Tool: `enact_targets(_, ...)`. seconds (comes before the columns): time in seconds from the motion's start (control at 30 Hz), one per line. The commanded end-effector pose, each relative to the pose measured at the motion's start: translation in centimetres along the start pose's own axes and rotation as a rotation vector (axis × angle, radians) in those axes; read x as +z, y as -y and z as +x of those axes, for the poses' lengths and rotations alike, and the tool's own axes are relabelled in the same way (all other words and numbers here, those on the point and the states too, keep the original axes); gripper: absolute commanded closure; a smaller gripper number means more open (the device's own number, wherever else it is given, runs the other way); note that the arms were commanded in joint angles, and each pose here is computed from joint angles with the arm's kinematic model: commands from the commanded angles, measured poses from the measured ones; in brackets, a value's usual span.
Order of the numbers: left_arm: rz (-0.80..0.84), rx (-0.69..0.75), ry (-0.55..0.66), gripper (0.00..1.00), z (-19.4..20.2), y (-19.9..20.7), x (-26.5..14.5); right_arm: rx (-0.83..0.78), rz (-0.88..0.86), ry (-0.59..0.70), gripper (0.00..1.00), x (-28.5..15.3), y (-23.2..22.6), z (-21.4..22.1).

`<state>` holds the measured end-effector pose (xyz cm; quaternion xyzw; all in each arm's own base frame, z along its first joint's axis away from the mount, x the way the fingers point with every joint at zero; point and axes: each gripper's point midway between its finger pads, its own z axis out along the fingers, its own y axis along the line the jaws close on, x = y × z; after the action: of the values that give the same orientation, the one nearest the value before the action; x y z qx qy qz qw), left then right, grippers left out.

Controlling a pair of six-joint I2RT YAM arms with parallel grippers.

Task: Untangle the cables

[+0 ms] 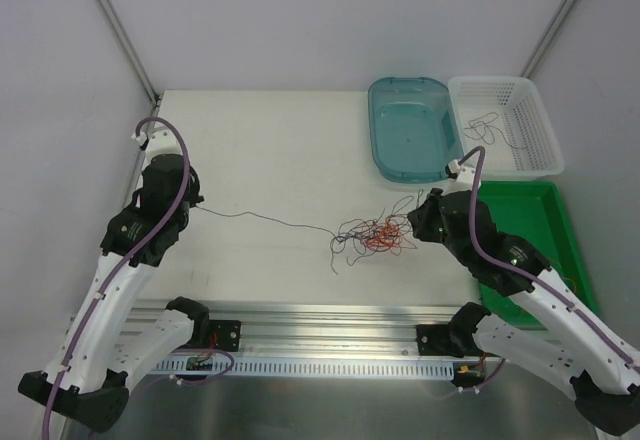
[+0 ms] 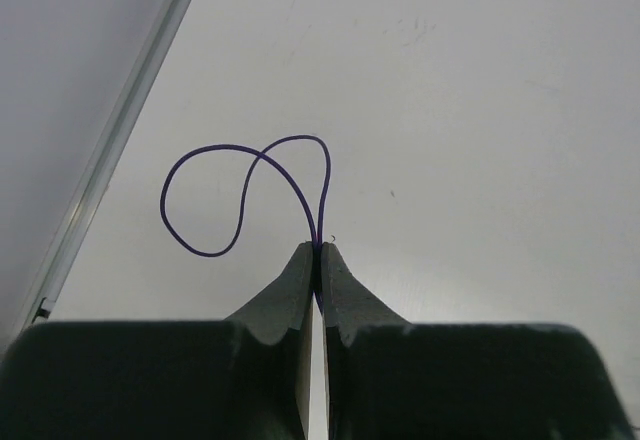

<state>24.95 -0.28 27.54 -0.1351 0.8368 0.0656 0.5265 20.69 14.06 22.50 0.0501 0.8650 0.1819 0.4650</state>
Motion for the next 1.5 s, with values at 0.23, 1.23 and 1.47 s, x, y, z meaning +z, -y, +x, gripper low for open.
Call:
enact_targets(0.23,0.299,0.083,-0.167,1.00,3.8,5.3,0.9,-0.260,-0.080,-0.216,0.46,-0.3,-2.0,3.5)
enact_targets(1.23,0.028,0.113,-0.302,1.00,11.4,0.2,5.4,-0.575,0.083,-0.497,0.99,8.9,-0.2,12.3)
enact_targets(1.47,-0.188,-0.048,-0.146,1.00,4.4,-6.1,5.1,-0.433,0.225,-0.188,0.99,2.0,3.0,0.7)
